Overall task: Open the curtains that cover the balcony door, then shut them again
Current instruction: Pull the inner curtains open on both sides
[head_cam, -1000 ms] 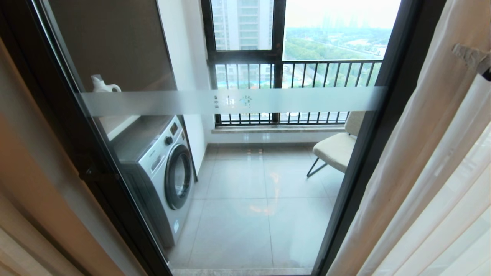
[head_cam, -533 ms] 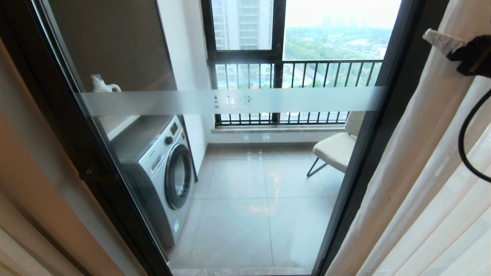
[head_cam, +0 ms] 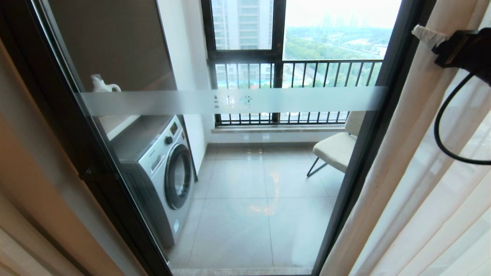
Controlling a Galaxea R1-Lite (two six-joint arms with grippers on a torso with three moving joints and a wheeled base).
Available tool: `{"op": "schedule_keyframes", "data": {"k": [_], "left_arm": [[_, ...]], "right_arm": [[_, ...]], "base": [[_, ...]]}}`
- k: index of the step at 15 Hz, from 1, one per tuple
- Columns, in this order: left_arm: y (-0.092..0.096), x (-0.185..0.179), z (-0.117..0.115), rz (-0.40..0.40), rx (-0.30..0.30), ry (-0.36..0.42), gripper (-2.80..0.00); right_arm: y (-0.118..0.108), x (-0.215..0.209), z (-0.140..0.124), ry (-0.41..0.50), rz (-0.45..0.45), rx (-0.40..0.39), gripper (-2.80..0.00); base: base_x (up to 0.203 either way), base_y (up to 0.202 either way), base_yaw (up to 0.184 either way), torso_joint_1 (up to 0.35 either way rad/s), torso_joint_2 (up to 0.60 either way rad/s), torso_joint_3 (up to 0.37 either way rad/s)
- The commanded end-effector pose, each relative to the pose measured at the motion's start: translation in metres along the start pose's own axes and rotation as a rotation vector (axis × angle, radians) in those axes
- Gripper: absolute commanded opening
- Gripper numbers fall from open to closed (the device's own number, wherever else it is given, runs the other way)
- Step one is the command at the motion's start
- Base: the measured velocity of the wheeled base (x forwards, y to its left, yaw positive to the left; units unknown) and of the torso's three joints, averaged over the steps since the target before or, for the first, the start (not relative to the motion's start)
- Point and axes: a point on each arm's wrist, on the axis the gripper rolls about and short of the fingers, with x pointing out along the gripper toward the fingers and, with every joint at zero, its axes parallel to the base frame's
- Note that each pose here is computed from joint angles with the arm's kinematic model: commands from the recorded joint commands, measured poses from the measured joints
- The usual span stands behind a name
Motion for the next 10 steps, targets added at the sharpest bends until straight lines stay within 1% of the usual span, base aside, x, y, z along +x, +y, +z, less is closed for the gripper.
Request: {"op": "schedule_keyframes", "data": {"k": [1,10], "left_arm": [[0.0,0.0,0.0,0.001,-0.001,-0.001,-2.8],[0.0,0.0,0.0,0.001,-0.001,-0.001,-2.8]], "right_arm": [[0.0,0.002,-0.002,0.001,0.001,0.0,-2.8],[0.001,-0.009,0.011,-0.031,-0.004,-0.007,-2.8]], "base": [[0.0,0.0,0.0,0.0,0.0,0.0],[0.0,0.0,0.0,0.0,0.0,0.0]]}}
